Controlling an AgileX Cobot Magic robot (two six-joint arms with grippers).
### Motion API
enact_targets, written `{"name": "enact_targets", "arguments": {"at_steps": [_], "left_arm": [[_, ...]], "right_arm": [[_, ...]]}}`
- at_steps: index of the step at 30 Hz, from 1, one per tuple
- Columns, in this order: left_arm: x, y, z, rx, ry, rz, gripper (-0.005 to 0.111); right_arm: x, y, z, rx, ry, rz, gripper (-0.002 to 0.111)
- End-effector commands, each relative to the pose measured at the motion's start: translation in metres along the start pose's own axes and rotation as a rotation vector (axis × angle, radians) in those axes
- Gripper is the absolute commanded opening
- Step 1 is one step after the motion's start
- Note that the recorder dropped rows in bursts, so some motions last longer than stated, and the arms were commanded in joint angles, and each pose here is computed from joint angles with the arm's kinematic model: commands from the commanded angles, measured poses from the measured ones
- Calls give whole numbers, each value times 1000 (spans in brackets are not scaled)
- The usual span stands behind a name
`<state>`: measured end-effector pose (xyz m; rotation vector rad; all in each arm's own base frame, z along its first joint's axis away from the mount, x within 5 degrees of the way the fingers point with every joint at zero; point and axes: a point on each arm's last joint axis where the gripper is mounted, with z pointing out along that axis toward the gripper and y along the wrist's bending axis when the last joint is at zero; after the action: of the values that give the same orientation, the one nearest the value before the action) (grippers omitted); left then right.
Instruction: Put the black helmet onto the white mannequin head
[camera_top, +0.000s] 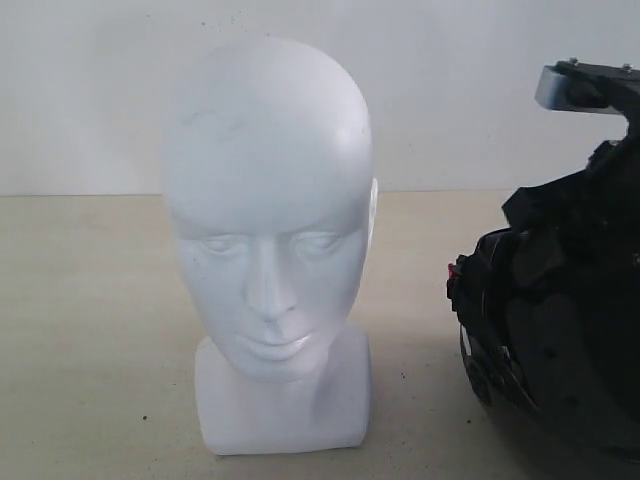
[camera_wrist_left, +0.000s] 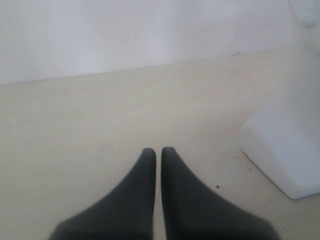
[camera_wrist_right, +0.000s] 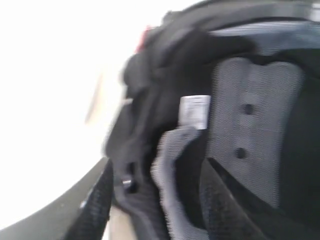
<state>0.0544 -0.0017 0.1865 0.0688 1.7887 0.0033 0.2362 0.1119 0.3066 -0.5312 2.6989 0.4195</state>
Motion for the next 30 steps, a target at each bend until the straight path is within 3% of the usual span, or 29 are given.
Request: {"name": "enact_targets", "arguments": {"at_steps": [1, 8, 14, 19, 30], "left_arm": [[1, 0, 0, -1, 0, -10, 5], [1, 0, 0, -1, 0, -10, 5], [1, 0, 0, -1, 0, -10, 5], [1, 0, 0, -1, 0, -10, 5], [1, 0, 0, -1, 0, -10, 5]], "right_arm": [[7, 29, -7, -14, -5, -79, 51], [36, 52, -34, 131, 28, -93, 51], [64, 72, -26, 146, 39, -142, 51], [65, 64, -15, 235, -26, -159, 51], [52, 72, -12, 159, -162, -183, 51]]}}
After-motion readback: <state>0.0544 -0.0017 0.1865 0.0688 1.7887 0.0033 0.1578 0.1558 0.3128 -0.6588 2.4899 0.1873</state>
